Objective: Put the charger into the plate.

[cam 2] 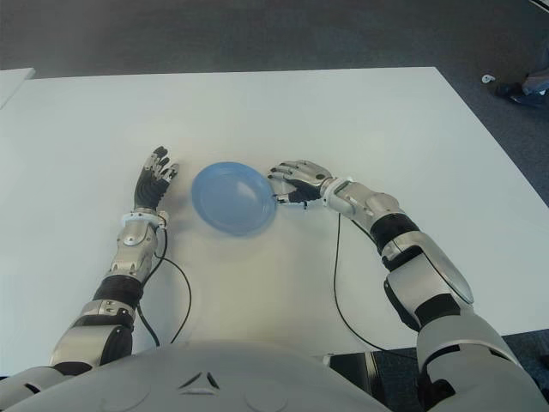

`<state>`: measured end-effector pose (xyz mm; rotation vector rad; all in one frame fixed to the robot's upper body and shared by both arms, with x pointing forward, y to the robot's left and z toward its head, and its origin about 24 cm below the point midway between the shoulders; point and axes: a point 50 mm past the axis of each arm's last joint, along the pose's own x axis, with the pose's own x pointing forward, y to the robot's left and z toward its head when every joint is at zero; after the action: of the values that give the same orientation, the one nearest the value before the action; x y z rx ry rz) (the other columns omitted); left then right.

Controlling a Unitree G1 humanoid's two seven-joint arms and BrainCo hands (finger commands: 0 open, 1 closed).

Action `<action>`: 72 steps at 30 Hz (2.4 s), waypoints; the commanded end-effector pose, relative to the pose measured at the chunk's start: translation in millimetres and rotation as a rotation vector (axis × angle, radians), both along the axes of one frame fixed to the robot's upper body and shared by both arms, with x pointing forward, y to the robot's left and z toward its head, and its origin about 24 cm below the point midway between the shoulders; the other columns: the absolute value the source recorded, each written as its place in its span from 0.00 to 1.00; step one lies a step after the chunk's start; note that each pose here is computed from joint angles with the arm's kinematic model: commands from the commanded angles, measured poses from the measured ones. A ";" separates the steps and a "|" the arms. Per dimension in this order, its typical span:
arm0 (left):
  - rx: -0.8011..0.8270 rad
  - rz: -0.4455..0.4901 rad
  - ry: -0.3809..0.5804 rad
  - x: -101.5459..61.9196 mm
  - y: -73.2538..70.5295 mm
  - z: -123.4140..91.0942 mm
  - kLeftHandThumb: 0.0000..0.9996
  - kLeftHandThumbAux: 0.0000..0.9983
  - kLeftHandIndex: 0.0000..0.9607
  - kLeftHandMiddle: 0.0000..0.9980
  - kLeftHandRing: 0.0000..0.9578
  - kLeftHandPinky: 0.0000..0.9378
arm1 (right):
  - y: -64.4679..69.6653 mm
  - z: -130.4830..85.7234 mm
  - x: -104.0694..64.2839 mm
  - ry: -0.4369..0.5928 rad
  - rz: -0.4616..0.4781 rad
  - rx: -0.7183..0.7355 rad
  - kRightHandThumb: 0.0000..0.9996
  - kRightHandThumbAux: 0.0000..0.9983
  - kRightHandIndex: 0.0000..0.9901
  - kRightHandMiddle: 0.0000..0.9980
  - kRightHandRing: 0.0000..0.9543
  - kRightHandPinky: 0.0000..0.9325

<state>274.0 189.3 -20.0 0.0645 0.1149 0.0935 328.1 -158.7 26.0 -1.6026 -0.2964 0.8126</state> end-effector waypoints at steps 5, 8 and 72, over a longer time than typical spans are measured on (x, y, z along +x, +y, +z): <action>-0.025 -0.036 0.104 -13.3 -6.0 -19.2 0.03 0.63 0.00 0.01 0.00 0.00 | -2.3 -3.8 2.6 -0.011 -0.018 -0.029 0.33 0.08 0.00 0.00 0.00 0.00; -0.024 -0.035 0.106 -13.5 -4.9 -19.4 0.03 0.62 0.00 0.01 0.00 0.01 | -3.9 -2.6 4.4 -0.023 -0.035 -0.025 0.33 0.08 0.00 0.00 0.00 0.00; -0.015 -0.091 0.104 -10.6 1.9 -23.7 0.00 0.58 0.02 0.07 0.04 0.04 | -29.8 35.3 -6.7 -0.104 -0.104 0.237 0.34 0.08 0.00 0.00 0.00 0.00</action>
<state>272.5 197.6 -25.2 0.0674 0.1060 0.0459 327.9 -185.4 66.1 -1.4403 -0.3825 0.5658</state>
